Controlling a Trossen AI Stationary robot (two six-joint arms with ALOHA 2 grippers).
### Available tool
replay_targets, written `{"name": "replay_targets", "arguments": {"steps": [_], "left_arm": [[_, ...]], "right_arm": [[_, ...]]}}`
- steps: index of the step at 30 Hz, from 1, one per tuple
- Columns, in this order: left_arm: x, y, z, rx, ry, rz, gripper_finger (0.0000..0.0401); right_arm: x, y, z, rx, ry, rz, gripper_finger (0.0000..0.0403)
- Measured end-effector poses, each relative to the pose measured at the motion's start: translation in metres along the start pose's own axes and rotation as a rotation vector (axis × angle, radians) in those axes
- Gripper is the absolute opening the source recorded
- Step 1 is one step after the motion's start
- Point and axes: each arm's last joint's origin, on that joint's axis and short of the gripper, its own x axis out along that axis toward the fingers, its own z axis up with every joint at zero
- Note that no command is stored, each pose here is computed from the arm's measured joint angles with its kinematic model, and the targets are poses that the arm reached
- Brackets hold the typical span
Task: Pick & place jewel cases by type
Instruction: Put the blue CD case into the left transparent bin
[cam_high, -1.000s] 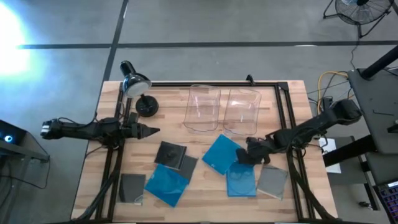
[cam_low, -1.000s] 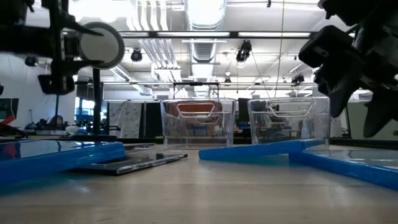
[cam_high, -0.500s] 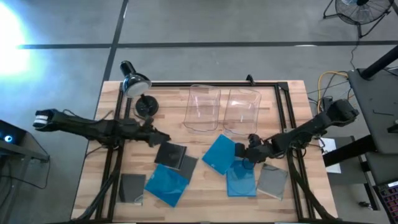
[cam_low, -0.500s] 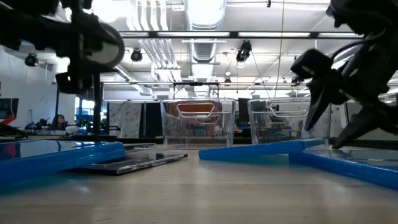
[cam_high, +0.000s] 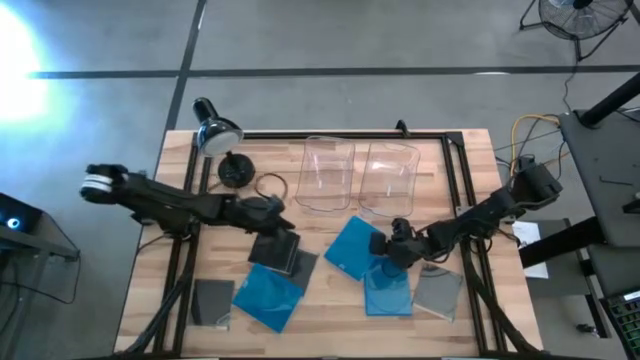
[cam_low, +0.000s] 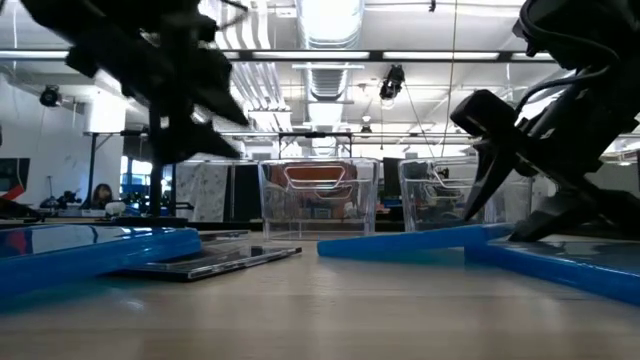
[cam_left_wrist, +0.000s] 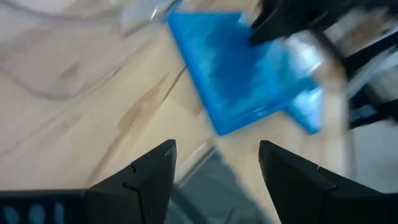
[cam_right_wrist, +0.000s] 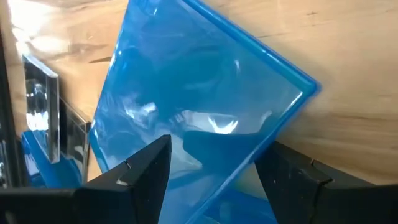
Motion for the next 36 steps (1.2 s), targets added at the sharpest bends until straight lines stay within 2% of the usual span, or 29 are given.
{"name": "replay_targets", "arguments": {"steps": [9,14,18,22,27,30,33,36], "left_arm": [[0.078,-0.018,0.015,0.165,0.118,0.038,0.0213],[0.123,-0.021,0.016,0.158,0.171,0.054,0.0213],[0.145,-0.021,0.015,0.145,0.217,0.07,0.0213],[0.157,-0.02,0.013,0.145,0.238,0.069,0.0213],[0.158,-0.026,0.017,0.163,0.234,0.041,0.0213],[0.157,-0.029,0.019,0.166,0.228,0.028,0.0213],[0.155,-0.031,0.02,0.167,0.23,0.018,0.0213],[0.149,-0.033,0.021,0.169,0.249,0.033,0.0213]], "right_arm": [[0.0,-0.001,0.001,-0.037,-0.002,-0.002,0.0224],[0.0,-0.001,0.001,-0.074,0.002,0.007,0.0224],[0.001,-0.001,0.002,-0.098,-0.034,0.019,0.0224],[0.001,-0.001,0.004,-0.106,-0.083,0.035,0.0224],[0.0,0.011,0.0,-0.167,-0.068,0.132,0.0224],[-0.002,0.018,-0.003,-0.163,-0.042,0.186,0.0221],[-0.007,0.021,-0.007,-0.152,-0.015,0.215,0.0208],[-0.008,0.021,-0.008,-0.118,0.037,0.209,0.0176]]}}
